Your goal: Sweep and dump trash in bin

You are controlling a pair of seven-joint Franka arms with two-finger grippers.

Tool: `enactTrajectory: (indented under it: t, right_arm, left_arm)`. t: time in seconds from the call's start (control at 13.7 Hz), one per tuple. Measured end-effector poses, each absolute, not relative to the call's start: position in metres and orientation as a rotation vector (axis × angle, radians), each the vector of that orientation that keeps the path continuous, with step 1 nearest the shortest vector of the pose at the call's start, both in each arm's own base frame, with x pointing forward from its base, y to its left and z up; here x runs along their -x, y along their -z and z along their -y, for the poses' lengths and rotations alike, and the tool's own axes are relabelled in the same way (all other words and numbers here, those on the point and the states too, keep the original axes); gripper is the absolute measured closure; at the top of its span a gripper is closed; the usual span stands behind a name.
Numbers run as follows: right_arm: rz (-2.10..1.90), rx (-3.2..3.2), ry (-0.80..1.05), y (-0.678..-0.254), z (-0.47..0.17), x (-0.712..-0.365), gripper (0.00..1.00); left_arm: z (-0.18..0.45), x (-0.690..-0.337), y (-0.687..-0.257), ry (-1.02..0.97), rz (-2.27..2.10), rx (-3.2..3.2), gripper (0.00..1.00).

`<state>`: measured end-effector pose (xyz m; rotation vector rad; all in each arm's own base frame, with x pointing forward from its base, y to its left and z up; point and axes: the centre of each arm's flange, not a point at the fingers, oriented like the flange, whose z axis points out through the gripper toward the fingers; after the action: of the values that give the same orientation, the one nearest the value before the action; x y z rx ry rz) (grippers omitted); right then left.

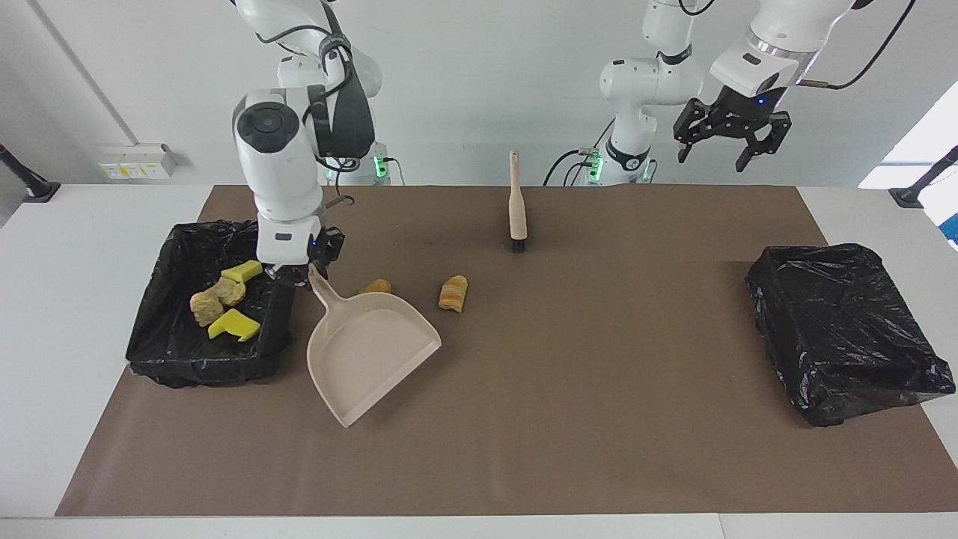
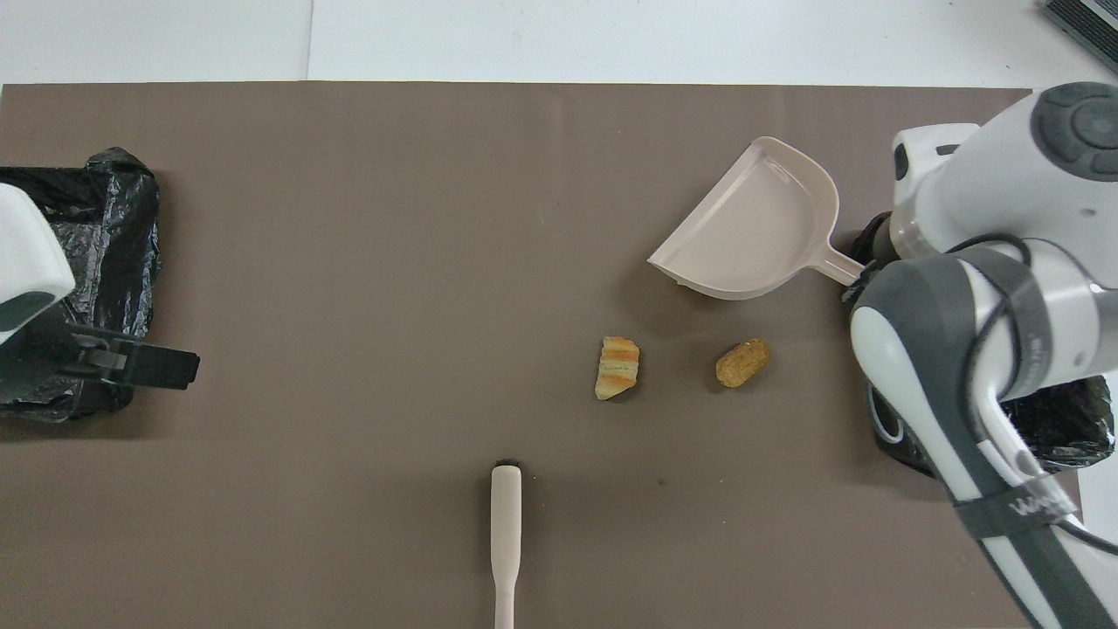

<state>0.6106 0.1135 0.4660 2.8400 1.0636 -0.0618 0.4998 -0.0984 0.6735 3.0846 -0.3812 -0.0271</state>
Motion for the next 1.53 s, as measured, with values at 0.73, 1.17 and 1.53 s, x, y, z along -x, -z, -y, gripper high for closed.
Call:
enactTrajectory:
  t: [0.73, 1.17, 1.53]
  right_arm:
    - [-0.391, -3.086, -0.163, -0.387, -0.327, -0.588, 0.69]
    - [-0.084, -3.177, -0.218, -0.354, -0.436, -0.563, 0.69]
    - [-0.042, -3.183, -0.221, -0.356, -0.440, -0.563, 0.63]
  left_arm:
    - [0.087, -0.513, -0.679, 0.021, 0.343, -3.086, 0.00]
    - [0.077, -0.515, -0.679, 0.021, 0.321, -3.118, 0.00]
    - [0.068, -0.516, -0.678, 0.021, 0.298, -3.122, 0.00]
